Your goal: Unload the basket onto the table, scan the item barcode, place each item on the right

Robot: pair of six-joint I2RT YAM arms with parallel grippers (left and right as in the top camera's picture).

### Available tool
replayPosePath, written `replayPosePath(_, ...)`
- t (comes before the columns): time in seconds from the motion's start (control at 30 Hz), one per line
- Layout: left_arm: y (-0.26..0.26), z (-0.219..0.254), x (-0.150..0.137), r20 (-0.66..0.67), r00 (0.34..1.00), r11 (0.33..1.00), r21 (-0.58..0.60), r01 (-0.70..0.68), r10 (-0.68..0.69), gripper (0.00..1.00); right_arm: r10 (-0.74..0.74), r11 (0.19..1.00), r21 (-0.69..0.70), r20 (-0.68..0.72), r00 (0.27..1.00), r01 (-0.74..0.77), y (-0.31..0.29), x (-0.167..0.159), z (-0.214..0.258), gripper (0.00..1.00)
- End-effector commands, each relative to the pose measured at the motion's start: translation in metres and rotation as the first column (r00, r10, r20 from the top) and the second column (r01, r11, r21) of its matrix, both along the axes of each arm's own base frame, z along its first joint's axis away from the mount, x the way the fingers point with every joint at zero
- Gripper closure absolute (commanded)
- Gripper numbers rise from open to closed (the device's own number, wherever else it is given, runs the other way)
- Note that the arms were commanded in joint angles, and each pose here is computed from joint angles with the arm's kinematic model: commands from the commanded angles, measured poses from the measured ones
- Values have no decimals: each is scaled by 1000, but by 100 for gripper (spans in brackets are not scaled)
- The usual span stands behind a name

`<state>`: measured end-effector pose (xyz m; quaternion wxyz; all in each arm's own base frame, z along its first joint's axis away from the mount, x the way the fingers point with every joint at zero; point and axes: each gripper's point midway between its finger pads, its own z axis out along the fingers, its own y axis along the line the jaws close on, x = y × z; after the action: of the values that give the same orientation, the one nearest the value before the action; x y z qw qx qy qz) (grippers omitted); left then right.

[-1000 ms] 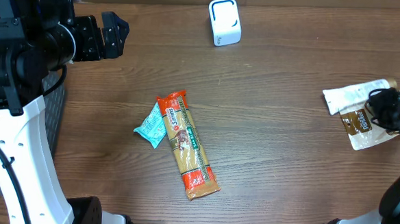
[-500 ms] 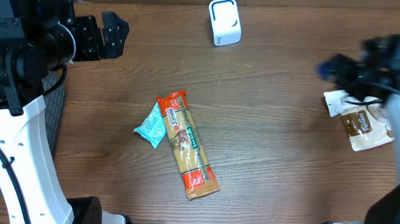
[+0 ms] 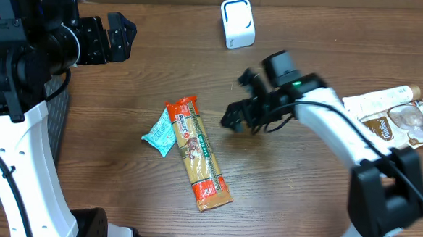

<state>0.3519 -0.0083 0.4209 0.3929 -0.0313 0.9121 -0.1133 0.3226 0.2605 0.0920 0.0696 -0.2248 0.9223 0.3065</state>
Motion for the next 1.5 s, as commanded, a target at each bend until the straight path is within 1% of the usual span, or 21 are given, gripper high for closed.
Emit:
replayPosePath(0.0, 5, 2, 2, 8, 1000, 1000, 7, -12, 12, 0, 87, 996, 38, -54, 995, -85, 22, -17, -21, 0)
replayPosePath(0.1, 5, 2, 2, 8, 1000, 1000, 7, -11, 11, 1, 121, 991, 64, -86, 989, -115, 37, -25, -33, 1)
replayPosePath(0.3, 5, 2, 2, 8, 1000, 1000, 7, -11, 11, 0, 167, 985, 55, -117, 979, -161, 53, -37, -60, 3)
replayPosePath(0.4, 5, 2, 2, 8, 1000, 1000, 7, -12, 12, 0, 190, 981, 57, -119, 975, -184, 61, -41, -70, 7)
replayPosePath(0.47, 5, 2, 2, 8, 1000, 1000, 7, -12, 12, 0, 205, 978, 58, -118, 972, -199, 67, -45, -76, 11)
replayPosePath(0.5, 5, 2, 2, 8, 1000, 1000, 7, -12, 12, 1, 204, 978, 57, -122, 971, -198, 70, -46, -79, 14)
replayPosePath(0.6, 5, 2, 2, 8, 1000, 1000, 7, -12, 12, 1, 177, 984, 60, -141, 974, -170, 78, -48, -82, 17)
replayPosePath(0.73, 5, 2, 2, 8, 1000, 1000, 7, -12, 12, 0, 131, 991, 58, -179, 975, -122, 88, -50, -89, 24)
replayPosePath(0.83, 5, 2, 2, 8, 1000, 1000, 7, -11, 11, 0, 108, 994, 53, -203, 973, -99, 94, -53, -96, 25)
replayPosePath(0.93, 5, 2, 2, 8, 1000, 1000, 7, -11, 11, 0, 115, 993, 48, -214, 970, -107, 97, -56, -106, 26)
replayPosePath(0.97, 5, 2, 2, 8, 1000, 1000, 7, -11, 11, 0, 115, 993, 48, -216, 970, -107, 97, -57, -106, 31)
replayPosePath(1.07, 5, 2, 2, 8, 1000, 1000, 7, -12, 12, 0, 125, 991, 67, -229, 965, -112, 99, -59, -106, 53)
replayPosePath(1.1, 5, 2, 2, 8, 1000, 1000, 7, -12, 12, 1, 131, 990, 80, -232, 964, -116, 101, -60, -104, 58)
replayPosePath(1.13, 5, 2, 2, 8, 1000, 1000, 7, -11, 11, 0, 140, 988, 98, -234, 962, -120, 103, -61, -102, 61)
replayPosePath(1.27, 5, 2, 2, 8, 1000, 1000, 7, -11, 11, 1, 166, 979, 154, -231, 959, -132, 111, -61, -95, 65)
replayPosePath(1.3, 5, 2, 2, 8, 1000, 1000, 7, -11, 11, 1, 166, 979, 156, -228, 959, -132, 111, -60, -94, 69)
replayPosePath(1.33, 5, 2, 2, 8, 1000, 1000, 7, -11, 11, 0, 166, 979, 156, -228, 959, -133, 111, -61, -94, 80)
replayPosePath(1.37, 5, 2, 2, 8, 1000, 1000, 7, -12, 12, 0, 167, 979, 157, -229, 959, -133, 111, -61, -94, 85)
replayPosePath(1.47, 5, 2, 2, 8, 1000, 1000, 7, -12, 12, 0, 183, 970, 201, -242, 953, -136, 114, -60, -84, 89)
